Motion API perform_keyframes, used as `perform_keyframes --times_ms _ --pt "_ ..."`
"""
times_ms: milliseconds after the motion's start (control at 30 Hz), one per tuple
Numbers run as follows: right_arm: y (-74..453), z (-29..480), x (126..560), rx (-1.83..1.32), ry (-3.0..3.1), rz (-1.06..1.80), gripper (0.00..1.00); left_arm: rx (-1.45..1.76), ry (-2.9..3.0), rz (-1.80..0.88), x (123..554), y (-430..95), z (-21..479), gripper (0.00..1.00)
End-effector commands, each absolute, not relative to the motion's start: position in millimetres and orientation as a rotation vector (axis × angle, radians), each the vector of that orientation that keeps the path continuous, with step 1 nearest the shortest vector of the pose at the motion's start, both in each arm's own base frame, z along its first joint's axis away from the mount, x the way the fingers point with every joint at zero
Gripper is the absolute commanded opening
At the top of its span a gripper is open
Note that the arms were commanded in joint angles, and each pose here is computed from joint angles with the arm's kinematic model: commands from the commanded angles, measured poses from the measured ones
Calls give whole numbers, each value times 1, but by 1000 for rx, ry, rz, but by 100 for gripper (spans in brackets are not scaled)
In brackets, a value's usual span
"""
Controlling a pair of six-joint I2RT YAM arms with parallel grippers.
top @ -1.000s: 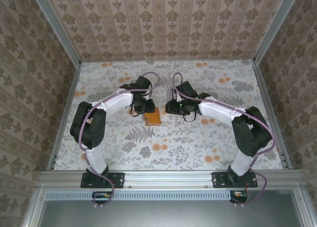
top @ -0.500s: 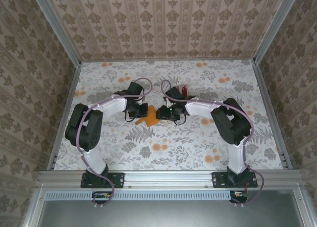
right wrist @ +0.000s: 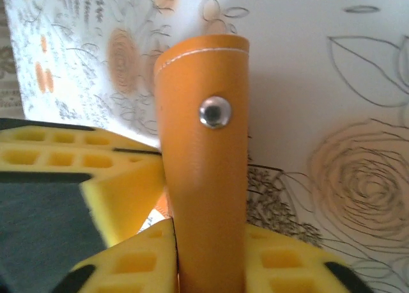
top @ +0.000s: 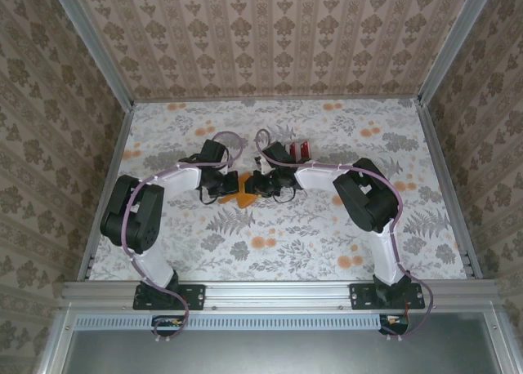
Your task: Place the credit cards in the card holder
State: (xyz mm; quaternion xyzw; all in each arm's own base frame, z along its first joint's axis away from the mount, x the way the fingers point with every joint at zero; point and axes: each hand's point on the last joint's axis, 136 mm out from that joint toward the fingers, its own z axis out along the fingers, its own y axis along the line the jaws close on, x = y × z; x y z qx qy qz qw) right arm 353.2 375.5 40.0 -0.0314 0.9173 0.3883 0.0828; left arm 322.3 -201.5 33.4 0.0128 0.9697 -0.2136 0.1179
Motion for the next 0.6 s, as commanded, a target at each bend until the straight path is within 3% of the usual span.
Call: perform_keyframes --times_ms 0,300,567 --pt "384 44 347 -130 2733 1160 13 -26 3025 -428 285 -172 -7 0" --pt "313 87 345 -226 2680 674 8 -23 2888 -479 305 -175 47 10" --pt "210 140 328 -346 2534 -94 8 -74 2806 -511 309 -163 71 12"
